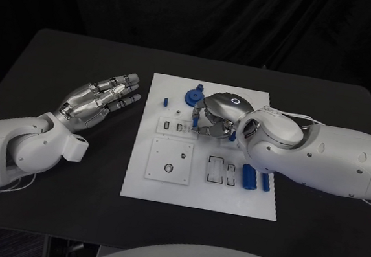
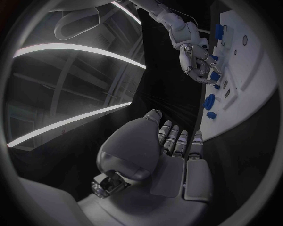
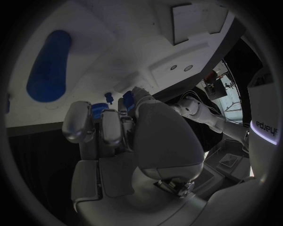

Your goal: Assemble the parts on the task board

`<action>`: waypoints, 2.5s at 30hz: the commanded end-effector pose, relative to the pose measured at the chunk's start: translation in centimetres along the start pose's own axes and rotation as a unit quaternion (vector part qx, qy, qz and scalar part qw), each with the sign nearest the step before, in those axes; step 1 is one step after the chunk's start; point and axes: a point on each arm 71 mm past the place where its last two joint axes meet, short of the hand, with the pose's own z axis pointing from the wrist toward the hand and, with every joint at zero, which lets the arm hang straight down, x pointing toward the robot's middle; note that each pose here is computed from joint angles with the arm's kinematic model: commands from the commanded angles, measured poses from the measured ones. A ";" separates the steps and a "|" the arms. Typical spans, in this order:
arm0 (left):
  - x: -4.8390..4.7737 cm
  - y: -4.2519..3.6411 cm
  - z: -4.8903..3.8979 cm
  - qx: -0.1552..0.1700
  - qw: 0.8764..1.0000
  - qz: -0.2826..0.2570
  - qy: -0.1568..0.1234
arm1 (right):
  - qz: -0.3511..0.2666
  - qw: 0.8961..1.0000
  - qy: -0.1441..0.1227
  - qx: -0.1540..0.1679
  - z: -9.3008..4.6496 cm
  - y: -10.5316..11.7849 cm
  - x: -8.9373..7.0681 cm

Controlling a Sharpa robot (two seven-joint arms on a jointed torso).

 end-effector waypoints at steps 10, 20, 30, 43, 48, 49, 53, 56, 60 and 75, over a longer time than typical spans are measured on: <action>0.12 0.19 0.16 -0.002 1.000 -0.006 0.007 | -0.010 0.999 0.029 -0.007 0.1 0.2 0.7; 0.06 0.28 0.20 -0.005 1.000 -0.006 0.007 | -0.016 0.999 0.047 -0.007 0.2 0.2 1.0; 0.03 0.34 0.21 -0.007 1.000 -0.006 0.007 | -0.018 0.998 0.054 -0.006 0.2 0.2 1.2; 0.02 0.43 0.21 -0.008 1.000 -0.007 0.008 | -0.016 0.999 0.048 -0.007 0.2 0.1 1.1; -0.02 0.42 0.15 -0.008 1.000 -0.007 0.007 | -0.009 0.999 0.025 -0.023 0.1 0.2 0.8; -0.03 0.42 0.13 -0.008 1.000 -0.007 0.007 | -0.008 0.999 0.020 -0.026 0.0 0.2 0.7; -0.09 0.38 0.03 -0.007 1.000 -0.006 0.006 | 0.000 0.999 -0.006 -0.041 -0.3 0.4 0.3; -0.18 0.30 -0.11 -0.005 1.000 -0.004 0.002 | 0.012 0.998 -0.034 -0.059 -0.7 0.7 -0.2; -0.25 0.15 -0.22 0.002 1.000 0.009 -0.006 | 0.028 0.994 -0.072 -0.082 -1.4 1.0 -1.0; 1.18 -1.51 -0.28 0.016 0.991 0.130 -0.020 | 0.047 0.973 -0.197 -0.113 -3.8 -0.7 -7.9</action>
